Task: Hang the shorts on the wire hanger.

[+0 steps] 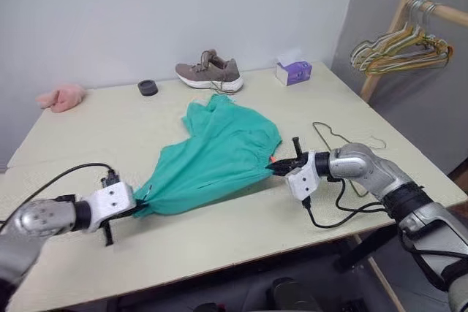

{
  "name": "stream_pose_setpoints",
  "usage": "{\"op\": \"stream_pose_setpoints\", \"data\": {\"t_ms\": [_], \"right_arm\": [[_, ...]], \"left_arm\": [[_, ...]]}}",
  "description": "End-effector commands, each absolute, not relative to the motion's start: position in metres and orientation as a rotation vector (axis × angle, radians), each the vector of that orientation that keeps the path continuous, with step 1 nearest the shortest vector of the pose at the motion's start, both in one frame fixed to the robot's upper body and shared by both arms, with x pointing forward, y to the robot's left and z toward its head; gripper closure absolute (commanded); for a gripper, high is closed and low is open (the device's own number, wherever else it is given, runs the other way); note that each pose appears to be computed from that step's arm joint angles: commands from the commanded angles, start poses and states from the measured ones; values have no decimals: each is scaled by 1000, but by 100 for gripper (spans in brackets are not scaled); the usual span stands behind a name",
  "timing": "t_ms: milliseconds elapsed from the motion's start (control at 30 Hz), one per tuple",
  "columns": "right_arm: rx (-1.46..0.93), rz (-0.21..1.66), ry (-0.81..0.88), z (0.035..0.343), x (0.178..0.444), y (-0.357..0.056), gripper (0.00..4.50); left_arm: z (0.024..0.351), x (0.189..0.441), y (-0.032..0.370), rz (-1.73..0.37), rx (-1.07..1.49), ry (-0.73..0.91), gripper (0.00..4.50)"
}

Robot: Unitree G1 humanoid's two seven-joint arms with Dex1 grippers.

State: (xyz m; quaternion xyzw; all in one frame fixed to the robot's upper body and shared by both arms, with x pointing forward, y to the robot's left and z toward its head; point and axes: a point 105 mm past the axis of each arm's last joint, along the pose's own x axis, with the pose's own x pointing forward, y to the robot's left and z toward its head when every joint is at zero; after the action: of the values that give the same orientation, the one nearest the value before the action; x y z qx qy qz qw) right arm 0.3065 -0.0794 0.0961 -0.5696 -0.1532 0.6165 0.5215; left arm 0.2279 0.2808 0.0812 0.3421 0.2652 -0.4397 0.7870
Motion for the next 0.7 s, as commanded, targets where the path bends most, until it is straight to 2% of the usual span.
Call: {"op": "stream_pose_setpoints", "data": {"t_ms": [33,133,267,700], "right_arm": [[-1318,1666,-206,82,277,-96,449],[-1273,1749,-53,75,258,-114,449],[-1251,1761,49,73,249,-128,449],[-1166,1822,207,70,226,-131,449]], "left_arm": [[86,204,254,-1081,617,636,450],[84,189,241,-1145,540,690,450],[77,170,229,-1233,482,758,450],[70,160,215,-1313,420,788,450]]}}
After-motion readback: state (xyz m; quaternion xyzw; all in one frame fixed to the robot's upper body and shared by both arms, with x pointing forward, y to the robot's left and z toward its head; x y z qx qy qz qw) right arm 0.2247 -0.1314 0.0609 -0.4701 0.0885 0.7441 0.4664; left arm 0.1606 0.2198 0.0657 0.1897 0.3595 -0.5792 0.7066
